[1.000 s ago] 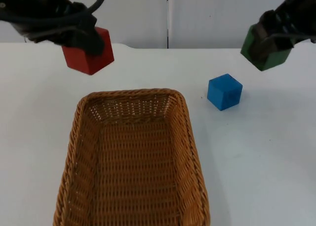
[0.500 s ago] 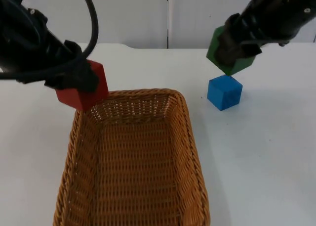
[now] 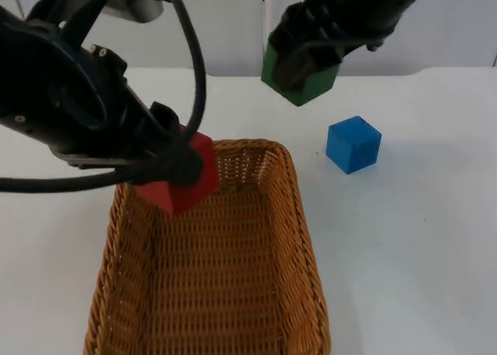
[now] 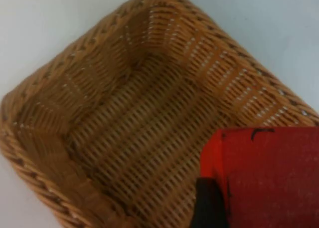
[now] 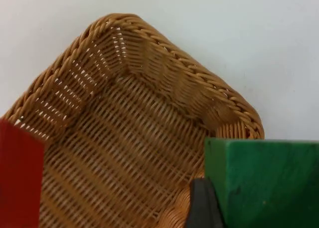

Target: Pick up one cube with each hand and place exactly two cubes into the same basket, leaving the remaining cube outside.

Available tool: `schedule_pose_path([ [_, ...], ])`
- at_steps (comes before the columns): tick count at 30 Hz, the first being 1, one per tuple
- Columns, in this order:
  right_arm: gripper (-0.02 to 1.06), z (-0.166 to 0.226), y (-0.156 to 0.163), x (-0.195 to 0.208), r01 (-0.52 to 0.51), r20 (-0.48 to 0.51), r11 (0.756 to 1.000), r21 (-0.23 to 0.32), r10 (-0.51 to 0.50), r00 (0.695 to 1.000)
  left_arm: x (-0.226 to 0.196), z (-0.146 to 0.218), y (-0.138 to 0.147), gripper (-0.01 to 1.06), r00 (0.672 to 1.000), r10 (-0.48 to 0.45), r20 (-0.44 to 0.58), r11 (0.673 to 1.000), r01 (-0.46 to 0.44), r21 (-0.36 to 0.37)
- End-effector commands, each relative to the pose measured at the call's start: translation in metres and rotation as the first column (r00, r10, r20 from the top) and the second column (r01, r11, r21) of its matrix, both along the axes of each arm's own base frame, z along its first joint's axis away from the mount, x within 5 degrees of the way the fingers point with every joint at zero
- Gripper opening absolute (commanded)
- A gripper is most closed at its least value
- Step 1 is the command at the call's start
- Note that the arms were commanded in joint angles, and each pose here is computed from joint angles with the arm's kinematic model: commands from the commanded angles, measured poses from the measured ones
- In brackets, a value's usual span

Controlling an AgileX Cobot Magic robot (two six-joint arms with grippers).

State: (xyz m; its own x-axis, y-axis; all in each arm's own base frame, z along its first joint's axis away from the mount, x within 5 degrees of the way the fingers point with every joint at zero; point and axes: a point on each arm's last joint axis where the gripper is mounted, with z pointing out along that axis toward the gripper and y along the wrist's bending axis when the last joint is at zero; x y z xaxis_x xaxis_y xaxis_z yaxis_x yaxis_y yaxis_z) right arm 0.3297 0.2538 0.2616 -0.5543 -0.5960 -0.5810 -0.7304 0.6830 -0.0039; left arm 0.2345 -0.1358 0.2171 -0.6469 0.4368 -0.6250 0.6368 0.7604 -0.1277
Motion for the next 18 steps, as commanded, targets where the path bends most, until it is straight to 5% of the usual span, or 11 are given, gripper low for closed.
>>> schedule_pose_path([
  [1, 0.00, 0.001, 0.005, 0.001, -0.011, 0.004, 1.000, 0.003, 0.011, 1.000, -0.002, 0.004, -0.001, 0.00, 1.000, 0.012, 0.012, 1.000, -0.012, -0.016],
  [14, 0.00, -0.022, 0.011, 0.008, -0.006, -0.026, 1.000, -0.015, 0.006, 1.000, -0.031, -0.009, 0.016, 0.00, 0.997, 0.067, 0.044, 0.998, -0.068, 0.005],
  [18, 0.00, -0.027, 0.016, 0.011, -0.005, -0.035, 1.000, 0.030, 0.006, 0.999, -0.042, -0.020, 0.023, 0.00, 0.995, 0.102, 0.024, 0.995, -0.102, 0.007],
])
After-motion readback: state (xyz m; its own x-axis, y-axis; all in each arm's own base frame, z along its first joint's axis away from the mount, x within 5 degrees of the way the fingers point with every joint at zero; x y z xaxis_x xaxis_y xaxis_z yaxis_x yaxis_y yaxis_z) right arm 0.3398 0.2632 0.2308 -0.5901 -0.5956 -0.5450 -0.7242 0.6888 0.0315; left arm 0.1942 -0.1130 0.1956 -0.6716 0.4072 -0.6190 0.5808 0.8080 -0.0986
